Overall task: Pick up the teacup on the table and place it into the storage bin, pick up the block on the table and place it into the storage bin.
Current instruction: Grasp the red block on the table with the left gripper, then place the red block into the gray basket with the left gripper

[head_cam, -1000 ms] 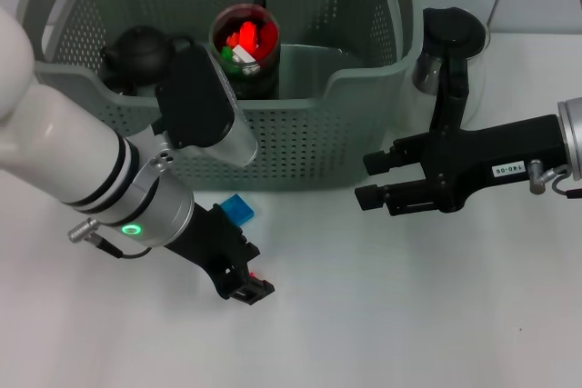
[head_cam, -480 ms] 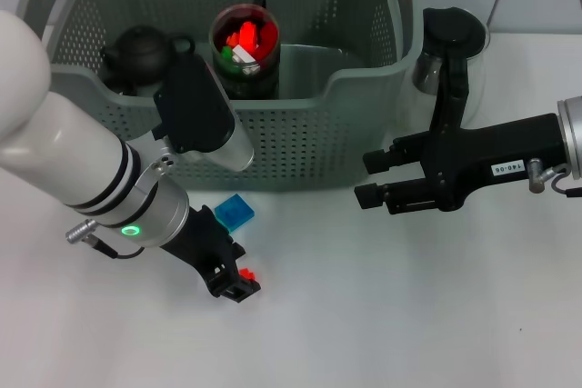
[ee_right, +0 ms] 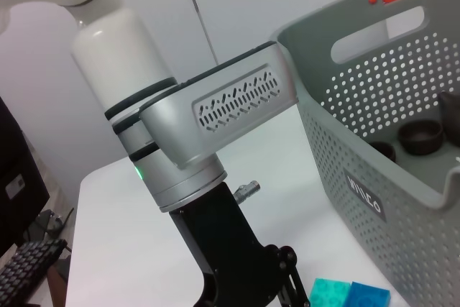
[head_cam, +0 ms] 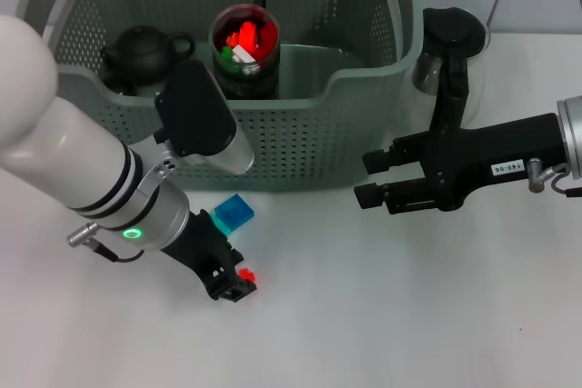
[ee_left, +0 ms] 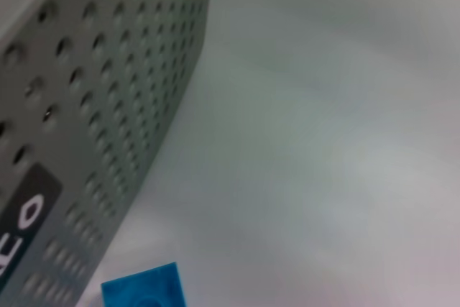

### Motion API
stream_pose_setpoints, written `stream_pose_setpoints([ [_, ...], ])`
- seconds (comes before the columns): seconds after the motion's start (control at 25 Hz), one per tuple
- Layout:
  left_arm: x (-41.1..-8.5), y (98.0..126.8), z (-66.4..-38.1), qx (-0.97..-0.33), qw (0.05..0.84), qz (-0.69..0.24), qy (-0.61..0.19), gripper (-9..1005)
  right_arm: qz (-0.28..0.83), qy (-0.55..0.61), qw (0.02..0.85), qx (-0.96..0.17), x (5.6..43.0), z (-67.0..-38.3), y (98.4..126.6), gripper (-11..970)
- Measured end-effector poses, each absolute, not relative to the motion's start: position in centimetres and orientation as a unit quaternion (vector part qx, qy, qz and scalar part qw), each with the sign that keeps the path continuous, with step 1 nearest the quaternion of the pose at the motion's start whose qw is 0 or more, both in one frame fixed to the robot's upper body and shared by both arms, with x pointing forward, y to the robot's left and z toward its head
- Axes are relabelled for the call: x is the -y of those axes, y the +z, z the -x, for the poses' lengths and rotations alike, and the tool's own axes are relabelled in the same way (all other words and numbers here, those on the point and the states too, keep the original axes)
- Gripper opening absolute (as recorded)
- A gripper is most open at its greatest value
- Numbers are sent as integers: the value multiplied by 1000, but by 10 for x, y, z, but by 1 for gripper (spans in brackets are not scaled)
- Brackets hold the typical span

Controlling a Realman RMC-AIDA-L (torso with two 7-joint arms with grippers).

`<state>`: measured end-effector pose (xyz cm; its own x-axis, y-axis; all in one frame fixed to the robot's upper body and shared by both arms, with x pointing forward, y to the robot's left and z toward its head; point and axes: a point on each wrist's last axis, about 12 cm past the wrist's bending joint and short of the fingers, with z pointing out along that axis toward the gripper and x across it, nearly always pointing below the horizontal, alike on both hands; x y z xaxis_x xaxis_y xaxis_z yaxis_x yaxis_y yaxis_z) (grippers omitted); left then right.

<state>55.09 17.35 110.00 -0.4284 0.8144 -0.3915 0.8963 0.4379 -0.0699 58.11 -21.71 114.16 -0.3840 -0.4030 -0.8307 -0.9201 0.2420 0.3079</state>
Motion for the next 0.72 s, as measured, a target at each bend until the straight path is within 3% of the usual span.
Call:
stream_pose_setpoints([
  [0.52, -174, 1102, -554, -846, 146, -496, -129, 298, 456, 413, 312, -724, 218, -580, 1140, 610],
  [0.72, -176, 1121, -552, -840, 157, -494, -159, 179, 456, 414, 311, -724, 219, -579, 1140, 610],
])
